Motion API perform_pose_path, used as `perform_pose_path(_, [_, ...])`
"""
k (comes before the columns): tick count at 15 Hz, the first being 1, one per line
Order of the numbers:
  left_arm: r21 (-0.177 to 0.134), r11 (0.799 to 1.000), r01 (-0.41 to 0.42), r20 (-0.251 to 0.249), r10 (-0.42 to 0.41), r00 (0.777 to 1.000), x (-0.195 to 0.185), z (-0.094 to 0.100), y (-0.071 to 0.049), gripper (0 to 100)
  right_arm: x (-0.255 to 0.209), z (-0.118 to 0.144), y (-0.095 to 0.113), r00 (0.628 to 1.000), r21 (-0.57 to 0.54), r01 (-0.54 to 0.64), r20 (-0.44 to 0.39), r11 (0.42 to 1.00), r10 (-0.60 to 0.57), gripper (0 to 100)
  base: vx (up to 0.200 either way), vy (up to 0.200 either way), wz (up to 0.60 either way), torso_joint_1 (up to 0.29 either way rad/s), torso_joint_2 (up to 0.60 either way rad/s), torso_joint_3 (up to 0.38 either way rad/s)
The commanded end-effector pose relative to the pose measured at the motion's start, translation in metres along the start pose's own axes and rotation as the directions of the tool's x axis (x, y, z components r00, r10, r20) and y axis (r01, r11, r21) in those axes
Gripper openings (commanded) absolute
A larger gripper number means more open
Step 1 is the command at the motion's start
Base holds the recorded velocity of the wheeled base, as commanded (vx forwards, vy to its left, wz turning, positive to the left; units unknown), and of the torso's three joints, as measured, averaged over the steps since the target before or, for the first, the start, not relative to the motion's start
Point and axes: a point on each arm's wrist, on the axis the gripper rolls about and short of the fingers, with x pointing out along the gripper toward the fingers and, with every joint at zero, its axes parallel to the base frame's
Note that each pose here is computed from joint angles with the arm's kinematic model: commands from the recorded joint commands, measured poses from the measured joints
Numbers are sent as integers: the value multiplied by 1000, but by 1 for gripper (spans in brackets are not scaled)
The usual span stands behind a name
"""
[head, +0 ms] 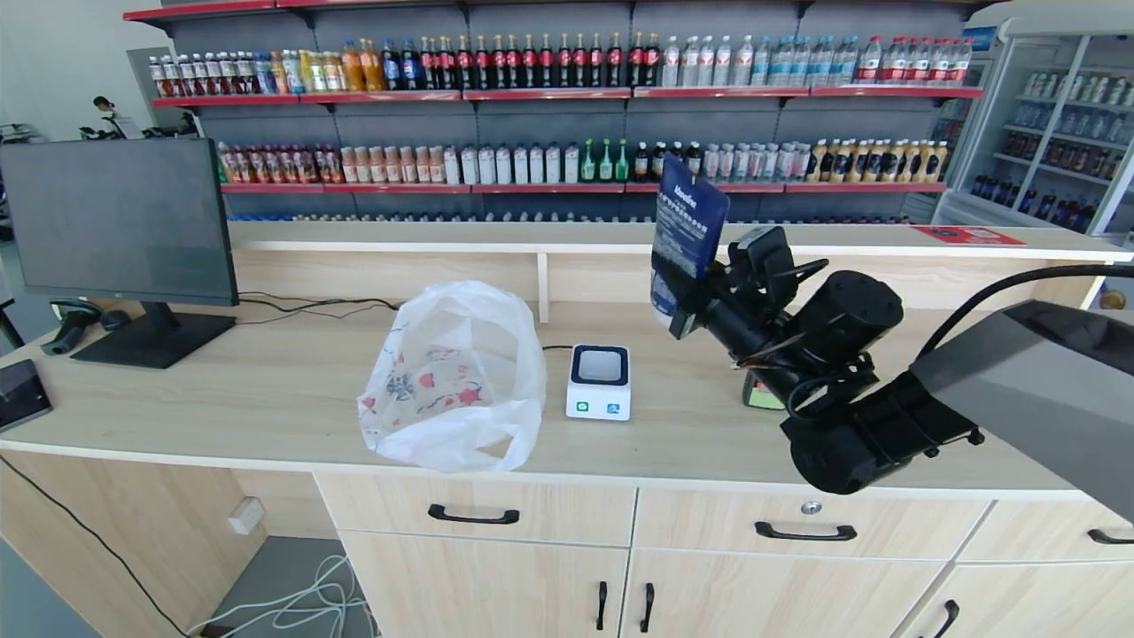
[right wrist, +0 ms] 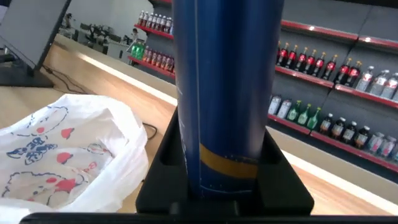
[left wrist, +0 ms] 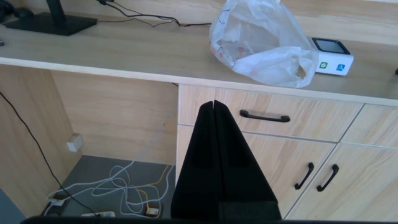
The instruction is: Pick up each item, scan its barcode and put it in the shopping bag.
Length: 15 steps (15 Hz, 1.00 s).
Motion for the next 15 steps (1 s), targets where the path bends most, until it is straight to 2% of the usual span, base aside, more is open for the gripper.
perform_pose_path(1, [-1, 1000, 0, 0, 0, 1000, 0, 0, 0, 0, -72, 44, -7, 993, 26, 21, -113, 999, -18, 0, 0, 0, 0, 0, 0, 0])
perform_pose_path(2, [-1, 1000, 0, 0, 0, 1000, 0, 0, 0, 0, -86, 52, -8, 991, 24, 26, -128, 999, -23, 0, 0, 0, 0, 0, 0, 0])
perform_pose_path(5, [-1, 1000, 0, 0, 0, 1000, 0, 0, 0, 0, -95, 76, -12, 996, 13, 37, -84, 999, -36, 0, 0, 0, 0, 0, 0, 0])
perform_pose_path(7, [16, 1000, 3, 0, -3, 1000, 0, 0, 0, 0, -110, 84, -14, 994, 5, 48, -96, 999, -48, 0, 0, 0, 0, 0, 0, 0])
perform_pose_path(10, [4, 1000, 1, 0, -1, 1000, 0, 0, 0, 0, -136, 99, -16, 992, -2, 66, -106, 998, -66, 0, 0, 0, 0, 0, 0, 0])
perform_pose_path(15, [6, 1000, 1, 0, -1, 1000, 0, 0, 0, 0, -173, 105, -33, 967, -14, 192, -168, 981, -192, 0, 0, 0, 0, 0, 0, 0])
